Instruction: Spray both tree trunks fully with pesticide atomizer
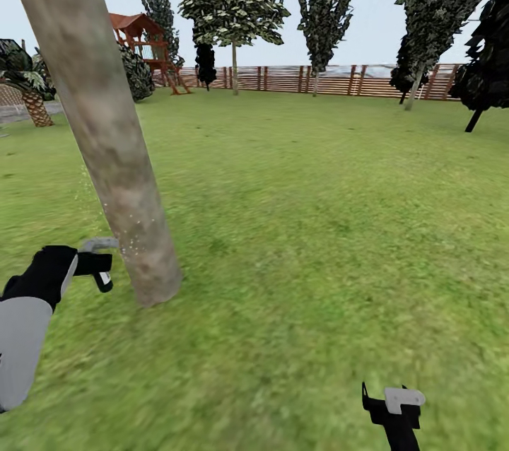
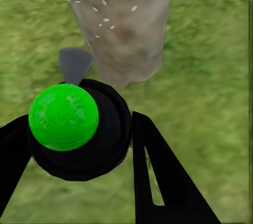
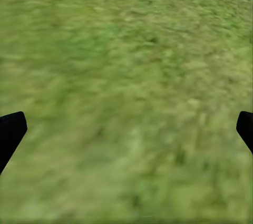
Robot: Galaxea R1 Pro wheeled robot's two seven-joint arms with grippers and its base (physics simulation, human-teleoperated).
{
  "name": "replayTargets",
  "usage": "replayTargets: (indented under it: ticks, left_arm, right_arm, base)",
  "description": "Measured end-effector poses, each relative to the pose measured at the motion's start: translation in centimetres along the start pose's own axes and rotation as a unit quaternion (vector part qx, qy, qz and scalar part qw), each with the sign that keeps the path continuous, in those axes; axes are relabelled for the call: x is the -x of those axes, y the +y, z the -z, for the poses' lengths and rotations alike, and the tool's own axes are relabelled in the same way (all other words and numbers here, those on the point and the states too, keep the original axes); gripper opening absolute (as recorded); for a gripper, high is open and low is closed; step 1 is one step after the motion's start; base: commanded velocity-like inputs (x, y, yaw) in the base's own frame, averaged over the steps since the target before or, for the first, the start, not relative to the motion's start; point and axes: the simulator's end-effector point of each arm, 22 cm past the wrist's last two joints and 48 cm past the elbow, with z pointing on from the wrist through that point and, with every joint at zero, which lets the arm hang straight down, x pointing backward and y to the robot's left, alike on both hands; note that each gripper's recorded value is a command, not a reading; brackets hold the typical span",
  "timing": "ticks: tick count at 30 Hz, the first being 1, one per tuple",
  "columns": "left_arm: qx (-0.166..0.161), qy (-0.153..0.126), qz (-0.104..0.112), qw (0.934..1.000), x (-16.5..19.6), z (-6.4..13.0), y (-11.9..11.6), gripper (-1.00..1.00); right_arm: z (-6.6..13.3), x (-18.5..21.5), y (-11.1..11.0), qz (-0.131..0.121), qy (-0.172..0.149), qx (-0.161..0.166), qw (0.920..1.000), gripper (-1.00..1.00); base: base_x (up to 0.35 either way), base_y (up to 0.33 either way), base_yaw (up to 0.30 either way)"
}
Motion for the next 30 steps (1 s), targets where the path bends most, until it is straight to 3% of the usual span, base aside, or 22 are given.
replayTargets:
  ticks: [3, 8, 11, 14, 16, 19, 22, 23, 25, 30]
  left_arm:
    - [-0.03, 0.003, -0.011, 0.9995, -0.1, 0.0, -1.5, -1.0]
    - [-0.043, 0.004, -0.034, 0.9985, 0.4, -0.1, -3.8, -1.0]
    - [-0.034, -0.004, -0.036, 0.9988, 1.6, 0.4, -2.6, -1.0]
    - [0.004, -0.015, -0.027, 0.9995, 3.9, 2.2, 3.0, -1.0]
    - [0.0, -0.014, -0.008, 0.9999, 5.9, 3.3, 3.3, -1.0]
    - [-0.003, -0.009, -0.003, 0.9999, 6.3, 3.6, 3.2, -1.0]
    - [-0.019, -0.007, -0.008, 0.9998, 6.2, 3.4, 1.7, -1.0]
    - [-0.056, -0.005, -0.022, 0.9982, 6.5, 3.3, -1.5, -1.0]
    - [-0.076, -0.004, -0.033, 0.9965, 6.7, 3.2, -3.6, -1.0]
    - [-0.073, -0.003, -0.041, 0.9965, 6.5, 3.2, -3.4, -1.0]
  right_arm:
    - [0.0, 0.0, 0.0, 0.0, 0.0, 0.0, 1.0, 1.0]
    - [0.0, 0.0, 0.0, 0.0, 0.0, 0.0, 1.0, 1.0]
    - [0.0, 0.0, 0.0, 0.0, 0.0, 0.0, 1.0, 1.0]
    - [0.0, 0.0, 0.0, 0.0, 0.0, 0.0, 1.0, 1.0]
    - [0.0, 0.0, 0.0, 0.0, 0.0, -0.001, 1.0, 1.0]
    - [0.0, 0.0, -0.1, -0.001, 0.0, -0.001, 1.0, 1.0]
    - [0.0, 0.0, 0.0, 0.0, 0.0, -0.001, 1.0, 1.0]
    - [0.0, 0.0, 0.0, 0.0, 0.0, -0.001, 1.0, 1.0]
    - [0.0, 0.0, 0.0, 0.0, 0.0, -0.001, 1.0, 1.0]
    - [0.0, 0.0, 0.0, 0.0, 0.0, -0.001, 1.0, 1.0]
  base:
    - [0.0, 0.0, 0.0]
    - [0.0, 0.0, 0.0]
    - [0.0, 0.0, 0.0]
    - [0.0, 0.0, 0.0]
    - [0.0, 0.0, 0.0]
    - [0.0, 0.0, 0.034]
    - [0.0, 0.0, 0.221]
    - [0.0, 0.0, 0.271]
    - [0.0, 0.0, 0.275]
    - [0.0, -0.006, 0.137]
